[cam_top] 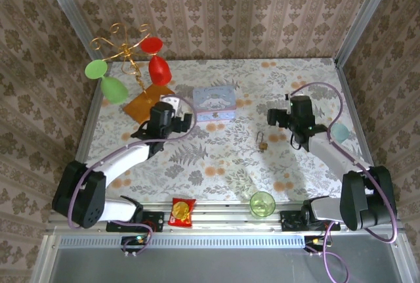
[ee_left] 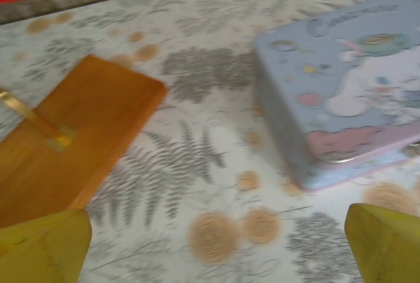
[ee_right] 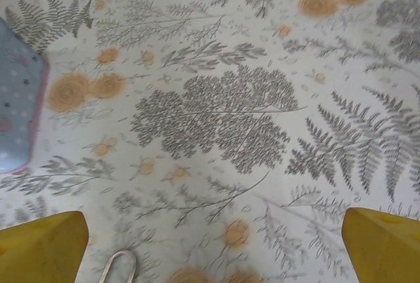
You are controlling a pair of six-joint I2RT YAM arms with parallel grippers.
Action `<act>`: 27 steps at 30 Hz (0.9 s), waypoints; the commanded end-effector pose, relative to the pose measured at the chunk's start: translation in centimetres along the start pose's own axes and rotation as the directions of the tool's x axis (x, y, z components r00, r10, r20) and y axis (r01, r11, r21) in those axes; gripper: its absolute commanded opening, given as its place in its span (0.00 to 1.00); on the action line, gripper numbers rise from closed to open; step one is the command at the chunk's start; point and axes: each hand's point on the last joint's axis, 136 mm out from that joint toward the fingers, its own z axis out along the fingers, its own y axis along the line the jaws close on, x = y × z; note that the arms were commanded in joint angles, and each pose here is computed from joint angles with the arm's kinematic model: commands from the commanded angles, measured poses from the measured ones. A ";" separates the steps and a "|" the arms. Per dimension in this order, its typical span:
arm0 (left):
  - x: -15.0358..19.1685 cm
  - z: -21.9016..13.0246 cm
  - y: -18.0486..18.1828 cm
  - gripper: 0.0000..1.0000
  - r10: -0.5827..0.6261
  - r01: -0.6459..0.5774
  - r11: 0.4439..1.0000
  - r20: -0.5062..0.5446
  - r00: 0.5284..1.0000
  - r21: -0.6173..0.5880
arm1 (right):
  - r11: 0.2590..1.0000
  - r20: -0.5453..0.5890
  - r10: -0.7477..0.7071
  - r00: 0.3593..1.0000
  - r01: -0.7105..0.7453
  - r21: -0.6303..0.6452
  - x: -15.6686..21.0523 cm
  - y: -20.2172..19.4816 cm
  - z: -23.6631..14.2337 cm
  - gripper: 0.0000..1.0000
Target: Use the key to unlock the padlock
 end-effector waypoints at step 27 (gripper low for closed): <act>5.5 2.8 14.1 1.00 -0.065 0.097 0.980 0.179 0.982 -0.175 | 0.996 0.315 0.014 0.949 -0.040 0.077 0.5 -4.8 3.5 1.00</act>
